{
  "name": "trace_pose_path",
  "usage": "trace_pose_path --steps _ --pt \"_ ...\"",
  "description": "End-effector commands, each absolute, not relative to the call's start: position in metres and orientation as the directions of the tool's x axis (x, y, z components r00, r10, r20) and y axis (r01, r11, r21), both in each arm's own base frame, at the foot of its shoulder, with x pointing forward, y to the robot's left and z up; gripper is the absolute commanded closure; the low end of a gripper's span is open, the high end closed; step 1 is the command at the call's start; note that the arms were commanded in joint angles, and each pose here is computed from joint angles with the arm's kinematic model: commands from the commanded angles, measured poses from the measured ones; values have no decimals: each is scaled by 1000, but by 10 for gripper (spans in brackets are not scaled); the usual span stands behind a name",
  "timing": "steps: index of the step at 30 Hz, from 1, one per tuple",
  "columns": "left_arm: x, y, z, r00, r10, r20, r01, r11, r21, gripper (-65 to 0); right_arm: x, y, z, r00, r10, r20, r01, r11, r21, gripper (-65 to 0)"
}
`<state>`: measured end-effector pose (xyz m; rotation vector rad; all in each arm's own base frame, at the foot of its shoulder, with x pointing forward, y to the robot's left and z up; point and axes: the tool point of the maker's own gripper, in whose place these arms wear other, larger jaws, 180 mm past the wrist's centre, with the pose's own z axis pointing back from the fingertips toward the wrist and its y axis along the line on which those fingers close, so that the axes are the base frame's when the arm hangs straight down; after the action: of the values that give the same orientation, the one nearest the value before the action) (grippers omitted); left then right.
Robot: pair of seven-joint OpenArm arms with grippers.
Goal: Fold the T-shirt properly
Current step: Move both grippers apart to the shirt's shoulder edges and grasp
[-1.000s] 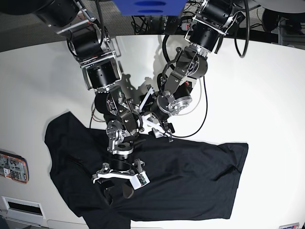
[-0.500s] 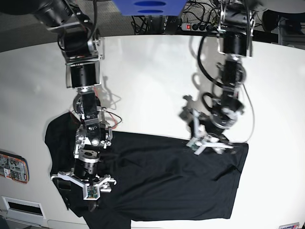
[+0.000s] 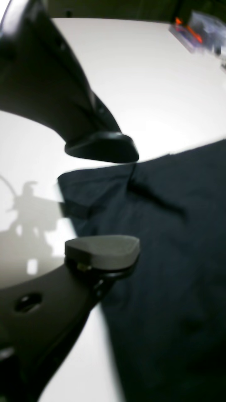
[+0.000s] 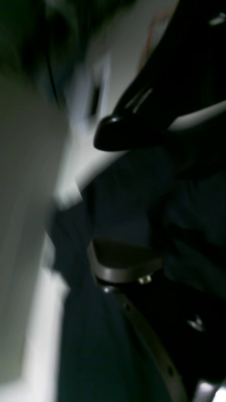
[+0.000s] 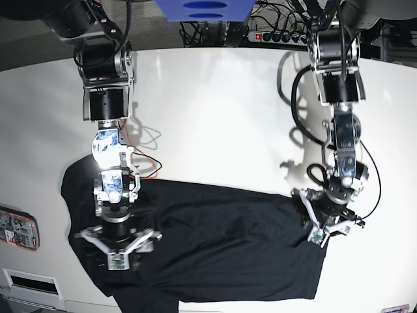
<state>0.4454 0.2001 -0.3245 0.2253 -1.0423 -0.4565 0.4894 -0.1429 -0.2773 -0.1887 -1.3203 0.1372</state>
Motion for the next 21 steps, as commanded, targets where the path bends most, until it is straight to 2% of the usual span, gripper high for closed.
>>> trace_pose_path --steps 1,7,11,16,21 --pt "458 206 -309 392 -458 797 228 888 398 -328 499 -142 -251 178 193 965 16 980 -199 -444" --pt "474 212 -332 466 -418 780 237 908 344 -328 497 -161 -274 254 151 955 19 987 -161 -444" --pt "483 229 -346 521 -390 759 232 921 313 -328 491 -166 -315 372 160 914 -12 986 -168 -445" --pt "496 229 -329 367 -217 904 194 969 154 -328 484 -171 -342 436 149 888 -32 988 -150 -445" --pt "486 239 -360 440 -134 888 168 984 66 -327 479 -194 -355 467 88 880 34 993 -117 -445"
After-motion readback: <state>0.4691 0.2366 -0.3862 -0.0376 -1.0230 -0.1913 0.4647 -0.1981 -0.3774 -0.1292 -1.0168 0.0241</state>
